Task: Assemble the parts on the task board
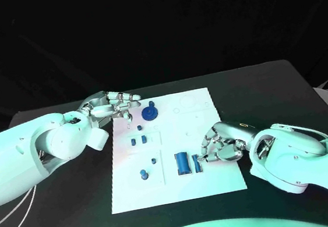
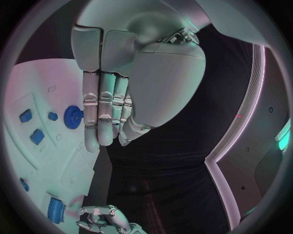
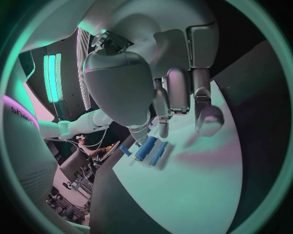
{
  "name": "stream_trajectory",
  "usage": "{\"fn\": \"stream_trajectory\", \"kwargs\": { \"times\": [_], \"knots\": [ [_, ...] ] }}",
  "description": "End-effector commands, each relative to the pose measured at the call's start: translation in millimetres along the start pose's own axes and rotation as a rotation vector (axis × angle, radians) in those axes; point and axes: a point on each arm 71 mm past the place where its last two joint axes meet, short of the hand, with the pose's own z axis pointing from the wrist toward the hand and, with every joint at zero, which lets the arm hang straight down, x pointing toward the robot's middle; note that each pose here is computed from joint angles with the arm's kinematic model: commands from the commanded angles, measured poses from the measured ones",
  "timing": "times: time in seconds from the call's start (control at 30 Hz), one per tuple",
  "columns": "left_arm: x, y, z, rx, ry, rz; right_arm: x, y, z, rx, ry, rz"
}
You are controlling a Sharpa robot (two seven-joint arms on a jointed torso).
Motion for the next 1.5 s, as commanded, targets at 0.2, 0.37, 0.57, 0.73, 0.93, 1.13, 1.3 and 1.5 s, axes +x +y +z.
{"fn": "stream_trajectory", "kwargs": {
  "times": [0.2,0.37,0.57,0.73,0.93,1.13,1.3,1.5],
  "knots": [
    [2.0,1.1,4.6,0.074,-0.050,-0.052,-42.0,-13.7,15.5,-0.100,-0.123,0.340],
    [4.4,5.9,9.1,0.091,-0.082,-0.088,-57.5,-19.3,24.0,-0.103,-0.203,0.413],
    [2.4,9.8,15.8,0.118,-0.167,-0.147,-69.9,-33.2,40.6,-0.085,-0.268,0.592],
    [-1.9,16.4,23.3,0.125,-0.231,-0.186,-84.7,-49.7,59.4,-0.072,-0.316,0.762],
    [-4.7,32.4,33.0,0.138,-0.286,-0.216,-99.6,-65.7,81.6,-0.075,-0.383,0.891],
    [-0.8,39.6,38.2,0.164,-0.318,-0.212,-107.2,-74.4,91.7,-0.089,-0.403,0.914],
    [3.1,43.2,38.8,0.111,-0.276,-0.200,-105.0,-75.7,90.4,-0.030,-0.423,0.847],
    [11.9,41.8,36.5,0.130,-0.311,-0.172,-93.6,-64.7,84.0,-0.036,-0.466,0.899]
  ]
}}
